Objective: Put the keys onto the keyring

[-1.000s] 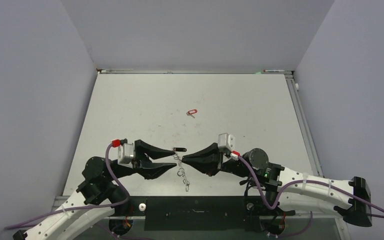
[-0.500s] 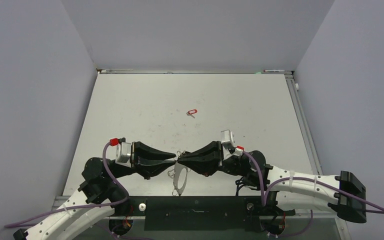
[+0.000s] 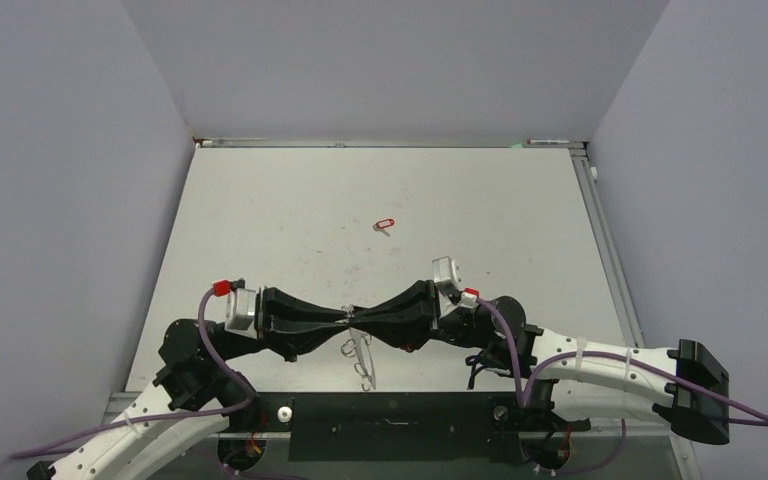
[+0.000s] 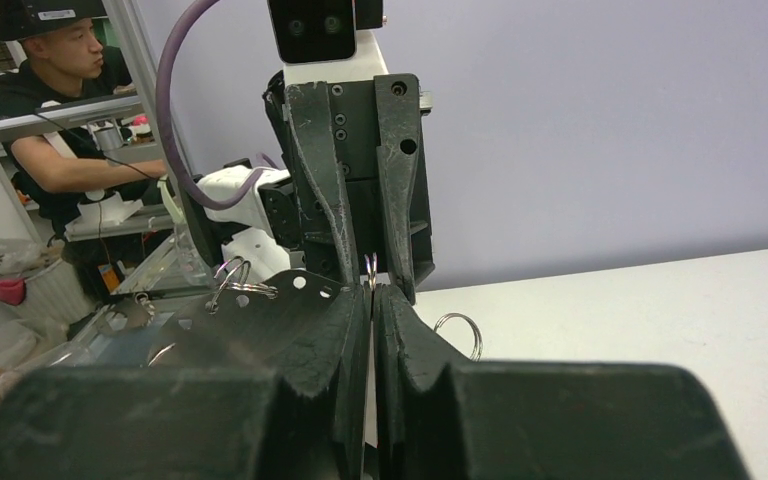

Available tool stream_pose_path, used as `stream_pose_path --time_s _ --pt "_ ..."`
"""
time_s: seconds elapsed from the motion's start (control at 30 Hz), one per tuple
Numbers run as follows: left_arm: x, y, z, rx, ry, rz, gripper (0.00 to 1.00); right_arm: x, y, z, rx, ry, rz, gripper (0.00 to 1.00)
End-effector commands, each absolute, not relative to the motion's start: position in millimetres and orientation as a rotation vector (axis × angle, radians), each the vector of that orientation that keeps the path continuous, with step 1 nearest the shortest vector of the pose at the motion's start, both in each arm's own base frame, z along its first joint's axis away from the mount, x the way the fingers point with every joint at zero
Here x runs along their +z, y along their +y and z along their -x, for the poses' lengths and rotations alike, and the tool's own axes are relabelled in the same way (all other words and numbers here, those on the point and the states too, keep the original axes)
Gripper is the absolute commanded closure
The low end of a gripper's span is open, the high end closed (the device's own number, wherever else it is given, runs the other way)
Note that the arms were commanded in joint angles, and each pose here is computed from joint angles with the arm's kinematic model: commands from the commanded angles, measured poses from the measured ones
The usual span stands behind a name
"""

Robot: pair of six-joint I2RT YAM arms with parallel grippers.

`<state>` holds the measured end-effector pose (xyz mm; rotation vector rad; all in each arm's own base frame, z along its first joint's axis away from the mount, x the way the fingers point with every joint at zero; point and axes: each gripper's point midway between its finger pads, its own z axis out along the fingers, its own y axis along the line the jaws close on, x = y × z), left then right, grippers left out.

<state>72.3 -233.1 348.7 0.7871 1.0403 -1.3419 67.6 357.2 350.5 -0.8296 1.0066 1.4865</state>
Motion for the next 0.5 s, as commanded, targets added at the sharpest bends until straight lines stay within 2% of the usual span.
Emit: stream_pose_path --time_s 0.0,0.1,0.17,0.47 --pt "355.0 -233.0 -70.5 -1.354 1.021 -0.782 0.84 374.8 353.2 -61.6 1.504 0.922 0.83 0.95" --pt "354.8 -234.1 -71.1 -1.359 1.021 -0.781 0.89 374.2 354.2 -59.8 1.515 0.917 0.835 0.95" --pt "353.9 -235.4 -70.9 -1.363 1.025 -0.788 1.0 373.5 355.0 -58.6 1.525 0.915 0.837 0.95" --pt "354.6 -229.1 -72.6 -1.295 1.017 -0.799 1.0 364.6 360.1 -54.2 1.527 0.965 0.906 0.94"
